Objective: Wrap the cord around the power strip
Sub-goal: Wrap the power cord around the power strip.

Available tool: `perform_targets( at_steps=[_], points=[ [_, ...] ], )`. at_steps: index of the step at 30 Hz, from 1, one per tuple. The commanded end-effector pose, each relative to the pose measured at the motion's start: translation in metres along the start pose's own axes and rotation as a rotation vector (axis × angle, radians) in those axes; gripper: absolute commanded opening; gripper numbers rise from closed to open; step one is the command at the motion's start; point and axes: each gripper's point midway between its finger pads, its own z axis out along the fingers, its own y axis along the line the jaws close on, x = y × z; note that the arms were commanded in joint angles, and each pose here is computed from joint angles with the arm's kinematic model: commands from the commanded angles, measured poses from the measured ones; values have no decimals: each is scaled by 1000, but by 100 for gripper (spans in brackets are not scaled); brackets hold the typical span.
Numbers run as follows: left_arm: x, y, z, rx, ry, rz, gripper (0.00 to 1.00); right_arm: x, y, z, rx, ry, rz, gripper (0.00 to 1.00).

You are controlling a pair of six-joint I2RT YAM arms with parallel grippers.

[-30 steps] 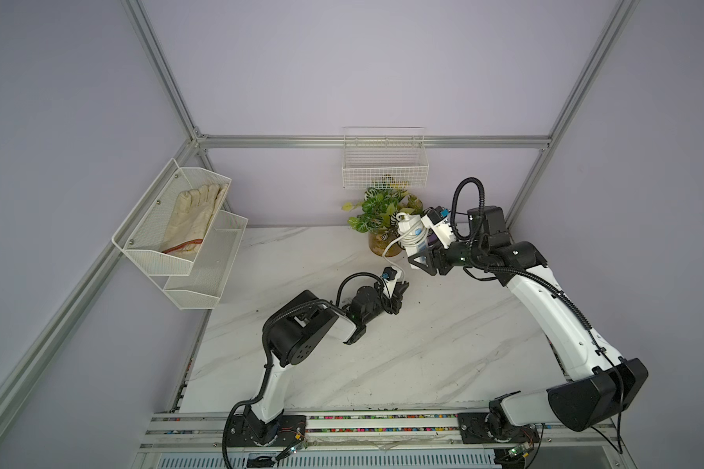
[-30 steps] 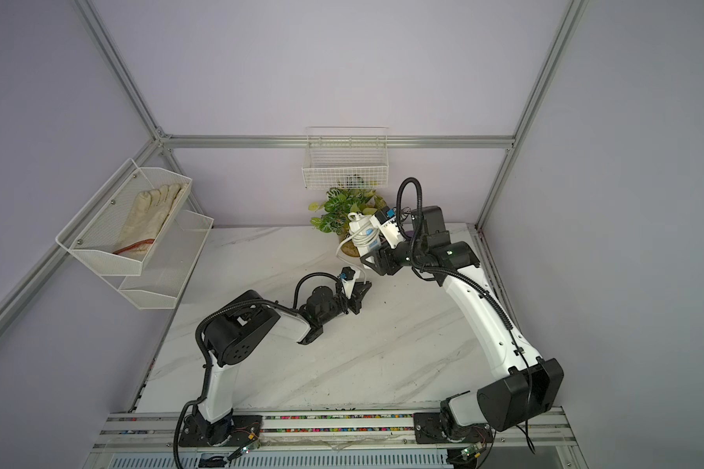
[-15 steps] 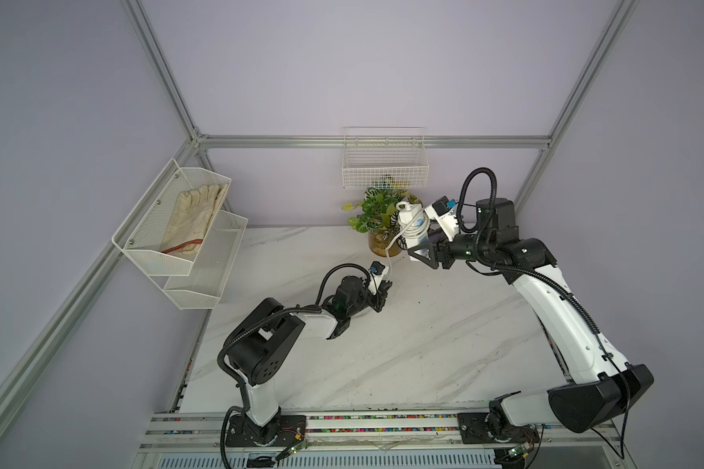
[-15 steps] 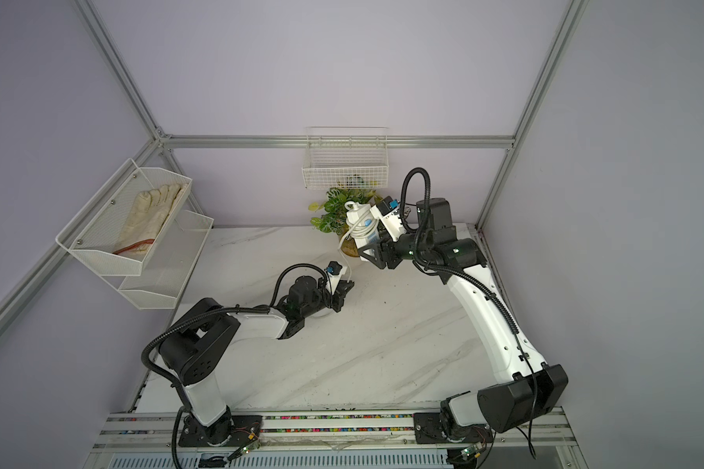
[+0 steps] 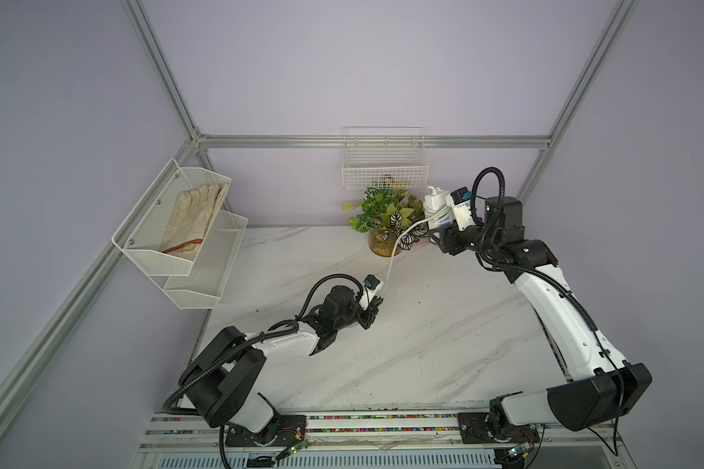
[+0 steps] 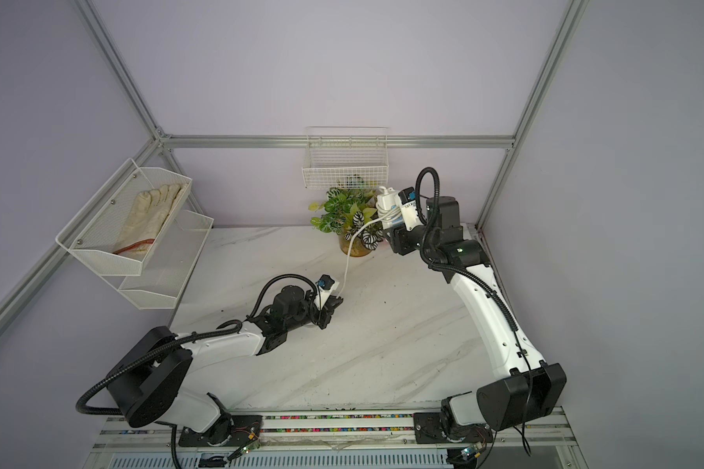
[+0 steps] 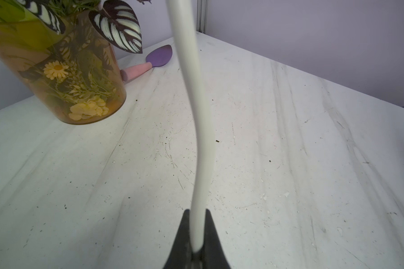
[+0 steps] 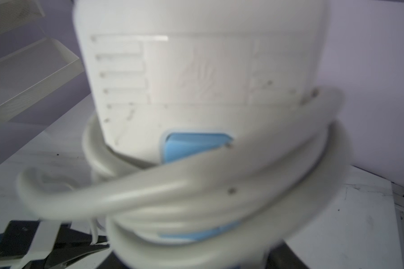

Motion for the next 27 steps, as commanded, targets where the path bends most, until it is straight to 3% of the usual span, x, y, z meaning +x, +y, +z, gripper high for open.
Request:
perform_targets(
  at_steps=[1, 4, 8, 13, 16, 18, 27],
  points=[
    [11, -4, -15, -18, 33, 40, 0, -41, -36, -15, 177, -163, 22, 0],
    [15, -1, -23, -45, 37, 40, 0, -47, -40, -17, 157, -188, 33, 0],
    [25, 13, -26, -128, 78, 39, 0, -51, -19, -20, 29, -225, 21, 0],
    [37, 23, -24, -180, 141, 56, 0, -65, 3, -52, -102, -296, 9, 0],
    [48, 28, -13, -188, 186, 57, 0, -71, 36, -71, -287, -344, -48, 0],
    [45, 32, -7, -188, 186, 61, 0, -67, 60, -80, -428, -344, -92, 0],
    [14, 81, 3, -212, 141, 65, 0, -13, 116, -114, -789, -325, -220, 0]
  ],
)
